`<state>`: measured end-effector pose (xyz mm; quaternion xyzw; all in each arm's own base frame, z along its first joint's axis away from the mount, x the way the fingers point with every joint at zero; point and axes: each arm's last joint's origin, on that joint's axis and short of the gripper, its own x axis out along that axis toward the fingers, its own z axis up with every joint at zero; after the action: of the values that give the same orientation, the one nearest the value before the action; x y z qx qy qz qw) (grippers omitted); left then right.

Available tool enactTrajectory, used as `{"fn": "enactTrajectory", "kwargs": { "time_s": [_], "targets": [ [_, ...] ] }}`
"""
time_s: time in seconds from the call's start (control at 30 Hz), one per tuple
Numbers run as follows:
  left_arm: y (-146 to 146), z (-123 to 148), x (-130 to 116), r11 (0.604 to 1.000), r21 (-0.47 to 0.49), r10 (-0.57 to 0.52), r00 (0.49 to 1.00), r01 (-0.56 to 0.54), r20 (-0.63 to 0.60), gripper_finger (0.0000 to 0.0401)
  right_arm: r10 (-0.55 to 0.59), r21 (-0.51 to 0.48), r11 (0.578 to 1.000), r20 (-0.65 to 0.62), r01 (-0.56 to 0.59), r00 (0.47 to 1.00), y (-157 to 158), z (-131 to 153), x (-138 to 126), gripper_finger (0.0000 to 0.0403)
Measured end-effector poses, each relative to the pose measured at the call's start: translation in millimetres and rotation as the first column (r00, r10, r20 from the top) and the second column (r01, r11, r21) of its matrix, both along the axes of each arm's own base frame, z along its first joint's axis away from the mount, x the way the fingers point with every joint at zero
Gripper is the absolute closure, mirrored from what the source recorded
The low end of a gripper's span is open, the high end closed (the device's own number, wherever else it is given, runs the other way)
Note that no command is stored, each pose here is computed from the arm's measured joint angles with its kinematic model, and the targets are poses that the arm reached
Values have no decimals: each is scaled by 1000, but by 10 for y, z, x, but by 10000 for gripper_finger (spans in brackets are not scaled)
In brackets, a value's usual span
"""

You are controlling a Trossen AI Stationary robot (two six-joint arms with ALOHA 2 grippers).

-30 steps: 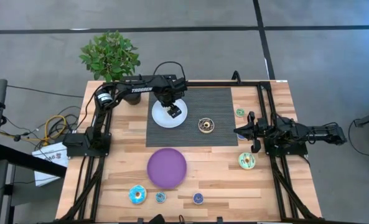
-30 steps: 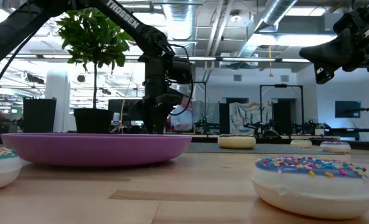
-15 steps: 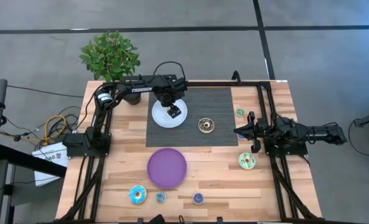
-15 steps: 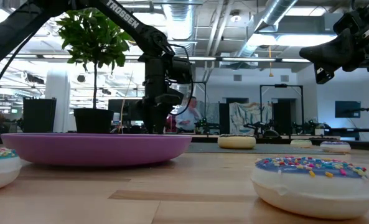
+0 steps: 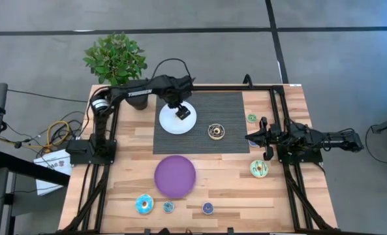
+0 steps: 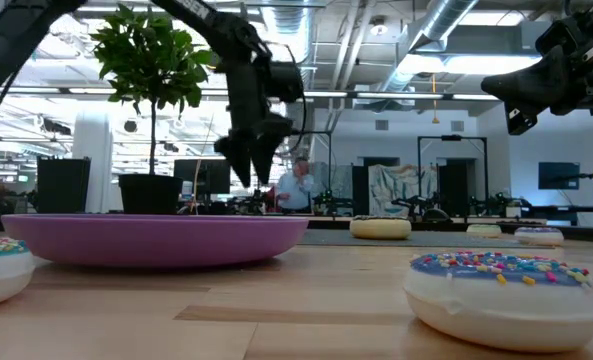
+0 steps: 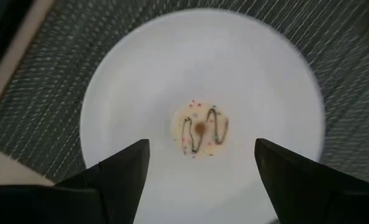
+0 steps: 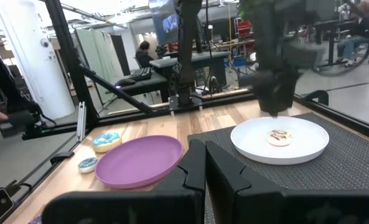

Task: Pick & Place donuts
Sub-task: Put the small green donut on the white plate

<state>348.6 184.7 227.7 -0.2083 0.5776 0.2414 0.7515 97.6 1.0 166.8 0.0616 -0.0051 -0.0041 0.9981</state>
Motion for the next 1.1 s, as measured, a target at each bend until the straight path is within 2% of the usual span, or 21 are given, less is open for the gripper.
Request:
{"fn": "enactTrajectory", "kwargs": {
  "time_s": [0.2,0.33,0.5,0.67,0.83,1.0,1.1],
  "targets": [
    [-193,405,-32,998,34,50,988,-56,147,116,0,0,1000,0,0,1000,0,-1,0,403],
    [-378,616,9,997,58,33,966,-50,255,116,-9,-23,1000,0,9,1000,-8,-1,0,403],
    [-664,766,75,997,74,-14,946,-10,325,116,-14,-26,1000,-1,14,1000,-13,-1,0,403],
    [-1001,788,157,990,113,-121,940,89,318,116,-16,-26,1000,0,16,1000,-14,0,0,403],
    [-1311,804,241,965,147,-255,908,218,333,116,-27,-22,999,2,27,1000,-17,2,0,403],
    [-1539,800,271,934,200,-347,884,296,312,120,-45,64,997,30,43,999,-23,26,0,403],
    [-1594,667,241,929,174,-366,884,327,290,124,-49,116,992,87,39,995,-24,82,-4,403]
  ]
}}
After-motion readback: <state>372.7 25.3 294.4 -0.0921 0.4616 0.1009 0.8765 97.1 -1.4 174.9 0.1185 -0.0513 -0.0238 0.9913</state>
